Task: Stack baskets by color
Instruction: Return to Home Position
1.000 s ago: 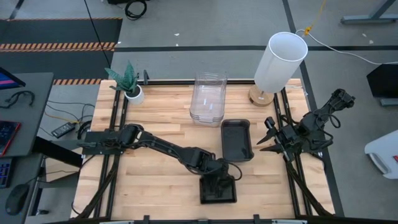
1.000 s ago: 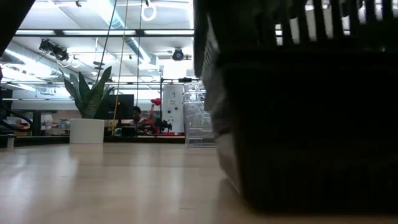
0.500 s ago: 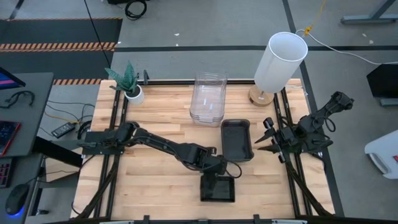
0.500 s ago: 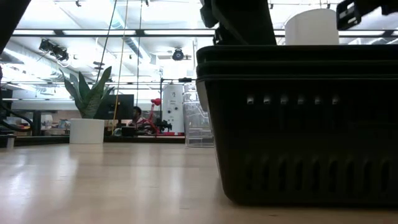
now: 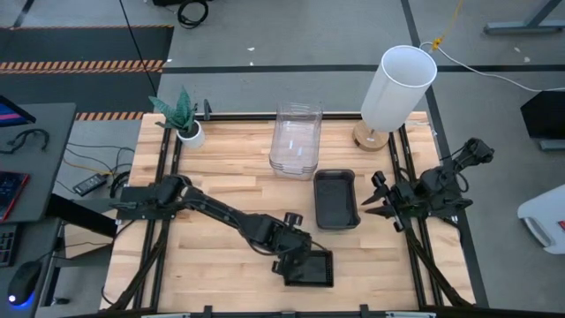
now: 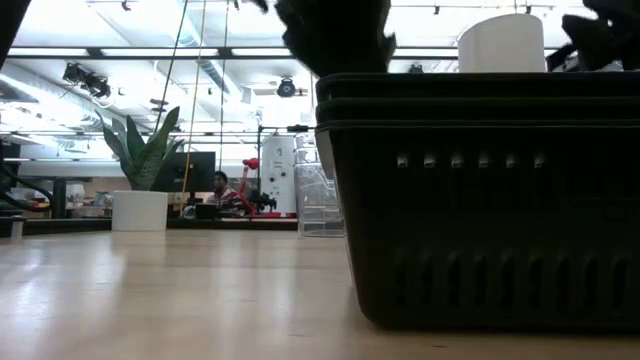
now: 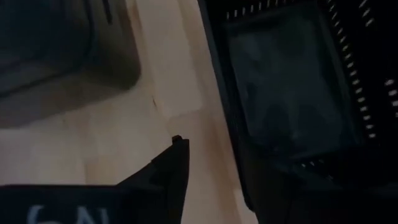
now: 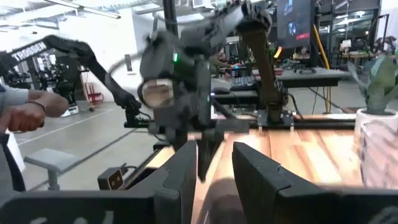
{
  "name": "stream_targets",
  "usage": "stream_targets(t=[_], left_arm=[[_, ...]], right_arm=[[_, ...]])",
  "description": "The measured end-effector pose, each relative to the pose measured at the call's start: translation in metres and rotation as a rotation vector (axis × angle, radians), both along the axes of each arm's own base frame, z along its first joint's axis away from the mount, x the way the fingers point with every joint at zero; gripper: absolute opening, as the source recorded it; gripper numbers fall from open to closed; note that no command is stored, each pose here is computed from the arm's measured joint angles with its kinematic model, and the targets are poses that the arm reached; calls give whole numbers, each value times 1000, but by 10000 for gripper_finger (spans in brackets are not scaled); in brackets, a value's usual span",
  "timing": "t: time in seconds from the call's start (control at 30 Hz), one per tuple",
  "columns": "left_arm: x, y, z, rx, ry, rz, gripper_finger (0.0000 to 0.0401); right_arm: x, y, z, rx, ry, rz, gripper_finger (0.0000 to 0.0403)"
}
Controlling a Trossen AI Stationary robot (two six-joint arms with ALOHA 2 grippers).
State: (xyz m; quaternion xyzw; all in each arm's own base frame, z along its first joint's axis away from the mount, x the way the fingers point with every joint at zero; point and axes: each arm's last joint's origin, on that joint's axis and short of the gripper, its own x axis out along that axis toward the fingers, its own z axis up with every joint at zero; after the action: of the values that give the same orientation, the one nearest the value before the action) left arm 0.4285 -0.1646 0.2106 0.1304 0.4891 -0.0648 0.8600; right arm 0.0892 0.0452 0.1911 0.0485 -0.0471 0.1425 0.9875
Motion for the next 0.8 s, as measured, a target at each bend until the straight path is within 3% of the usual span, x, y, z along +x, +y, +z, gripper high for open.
stream_targets(t=[0.1, 0.27, 0.4, 0.57, 0.8], left_arm=[[-8, 4, 13, -9, -60, -23, 140], [-30, 17, 36, -2, -193, -68, 130], [-50, 33, 43, 3, -310, -89, 126], [-87, 53, 46, -36, -441, -112, 125], [-148, 70, 55, -133, -657, -95, 125]], right_arm=[[0, 0, -12, 12, -11, 0, 109], [-2, -1, -10, -1, -54, -7, 109], [-2, -4, -7, -26, -83, -90, 109], [-1, -7, -10, -28, -53, -198, 110], [-1, -7, -9, -32, -59, -202, 110]])
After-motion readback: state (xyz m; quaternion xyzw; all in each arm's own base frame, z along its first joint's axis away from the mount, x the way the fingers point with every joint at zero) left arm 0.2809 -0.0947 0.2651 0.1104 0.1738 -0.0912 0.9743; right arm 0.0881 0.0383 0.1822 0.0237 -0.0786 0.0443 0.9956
